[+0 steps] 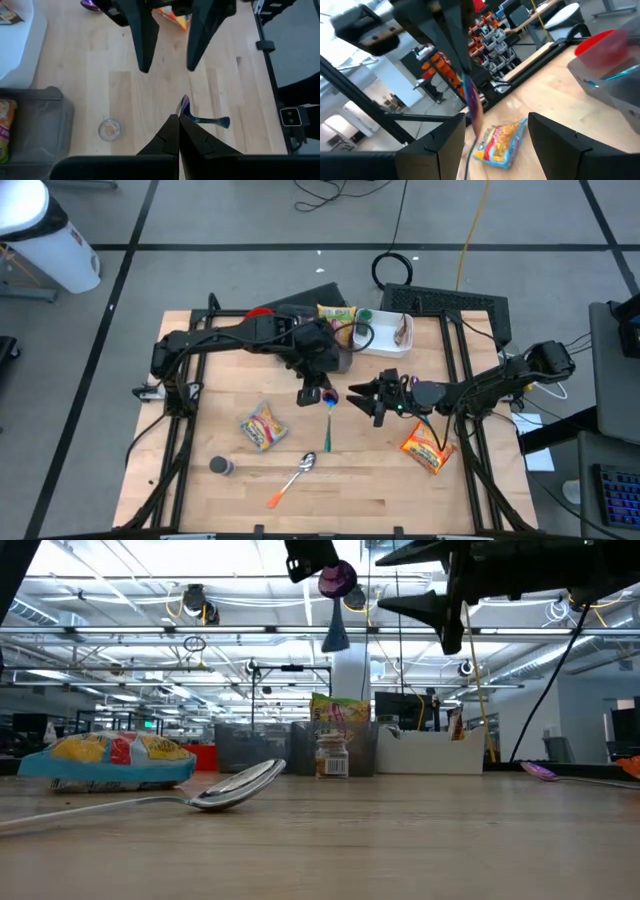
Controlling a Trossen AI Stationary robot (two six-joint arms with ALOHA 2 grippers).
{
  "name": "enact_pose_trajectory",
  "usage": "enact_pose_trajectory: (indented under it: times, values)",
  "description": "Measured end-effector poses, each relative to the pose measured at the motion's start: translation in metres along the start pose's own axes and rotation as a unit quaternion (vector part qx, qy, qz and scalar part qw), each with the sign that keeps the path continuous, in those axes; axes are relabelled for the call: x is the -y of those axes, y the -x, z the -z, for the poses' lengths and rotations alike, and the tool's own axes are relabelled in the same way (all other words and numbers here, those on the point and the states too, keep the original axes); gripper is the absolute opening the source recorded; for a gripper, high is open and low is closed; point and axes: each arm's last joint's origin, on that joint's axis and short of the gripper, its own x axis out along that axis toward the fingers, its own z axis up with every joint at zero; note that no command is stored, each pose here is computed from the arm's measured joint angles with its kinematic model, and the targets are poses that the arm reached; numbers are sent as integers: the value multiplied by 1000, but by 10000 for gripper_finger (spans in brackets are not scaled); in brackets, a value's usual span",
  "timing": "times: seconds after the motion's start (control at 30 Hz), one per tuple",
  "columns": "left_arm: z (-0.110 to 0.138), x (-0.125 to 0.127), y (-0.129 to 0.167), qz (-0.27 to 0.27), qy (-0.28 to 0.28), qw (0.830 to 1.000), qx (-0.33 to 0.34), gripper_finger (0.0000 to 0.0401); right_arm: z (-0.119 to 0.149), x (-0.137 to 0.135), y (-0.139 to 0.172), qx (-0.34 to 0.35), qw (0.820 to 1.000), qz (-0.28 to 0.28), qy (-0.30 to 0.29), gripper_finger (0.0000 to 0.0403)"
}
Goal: Pick & Place Food Item
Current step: Put the bottom purple and blue spoon into the left black bin
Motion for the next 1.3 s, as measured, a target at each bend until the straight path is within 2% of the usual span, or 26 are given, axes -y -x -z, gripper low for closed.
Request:
enact_pose_trajectory:
  times: [0.2, 0.33, 0.63, 0.97, 1.1, 1.3]
  values:
    - [-5, 0, 0, 3, 1, 1000, 23, 0, -3, -3, -1, 5, 1000, -16, -5, 210]
    - [-6, -1, 0, 3, 4, 1000, 28, 0, -11, -13, -6, 9, 999, -33, 14, 210]
    - [-6, -1, 0, 3, 3, 999, 32, 0, -20, -13, -17, -13, 999, 2, 44, 210]
    - [-8, -1, 1, 3, 1, 999, 43, 0, -23, -9, -19, -23, 999, -7, 32, 208]
    - [-9, -2, 1, 2, 1, 999, 48, 0, -22, -8, -19, -28, 999, -3, 34, 188]
    - [-9, -4, 2, 0, 2, 999, 49, 0, -21, -8, -19, -33, 999, -1, 35, 135]
